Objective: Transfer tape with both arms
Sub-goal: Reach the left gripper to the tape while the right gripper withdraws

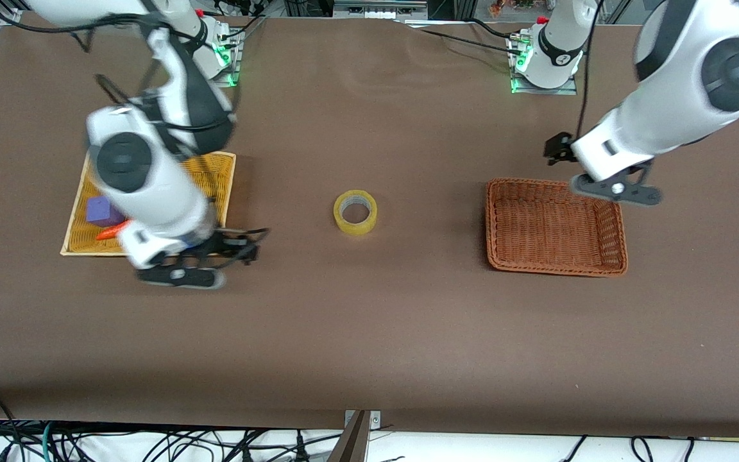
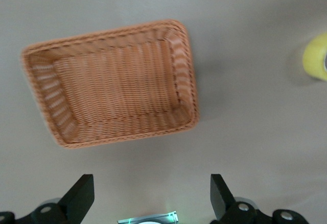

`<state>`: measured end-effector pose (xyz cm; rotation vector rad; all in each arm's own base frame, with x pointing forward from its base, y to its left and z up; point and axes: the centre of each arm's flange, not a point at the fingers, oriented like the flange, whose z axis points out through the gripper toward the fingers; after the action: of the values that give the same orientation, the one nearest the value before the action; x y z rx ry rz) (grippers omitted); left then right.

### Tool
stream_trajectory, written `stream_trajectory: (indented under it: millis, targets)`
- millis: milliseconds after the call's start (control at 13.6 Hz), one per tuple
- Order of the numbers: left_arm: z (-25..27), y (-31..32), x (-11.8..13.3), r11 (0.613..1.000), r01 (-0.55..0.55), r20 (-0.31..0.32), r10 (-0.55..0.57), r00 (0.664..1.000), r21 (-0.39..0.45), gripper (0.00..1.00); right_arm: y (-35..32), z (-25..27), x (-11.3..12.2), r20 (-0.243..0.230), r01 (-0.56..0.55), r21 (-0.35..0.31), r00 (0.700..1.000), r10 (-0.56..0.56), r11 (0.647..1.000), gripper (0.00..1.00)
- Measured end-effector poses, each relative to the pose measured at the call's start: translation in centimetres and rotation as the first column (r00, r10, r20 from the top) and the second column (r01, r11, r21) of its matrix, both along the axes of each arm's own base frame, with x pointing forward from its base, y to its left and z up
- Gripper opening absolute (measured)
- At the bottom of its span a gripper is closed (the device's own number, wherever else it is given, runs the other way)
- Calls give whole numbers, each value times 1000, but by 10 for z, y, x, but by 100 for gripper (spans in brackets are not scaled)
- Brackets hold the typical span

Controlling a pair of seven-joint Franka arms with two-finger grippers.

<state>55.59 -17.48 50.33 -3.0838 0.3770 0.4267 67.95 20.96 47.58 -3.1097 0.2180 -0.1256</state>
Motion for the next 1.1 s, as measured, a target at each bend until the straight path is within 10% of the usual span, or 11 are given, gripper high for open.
stream_trajectory:
  millis: [515, 1103]
  targets:
    - [-75, -171, 2, 999, -51, 96, 52, 994, -12, 100, -220, 118, -69, -47, 3, 58, 999, 0, 998, 100]
    - [-236, -309, -26, 981, -133, 204, 159, 966, -138, 100, -251, 127, -113, -102, -73, 36, 992, 77, 997, 100]
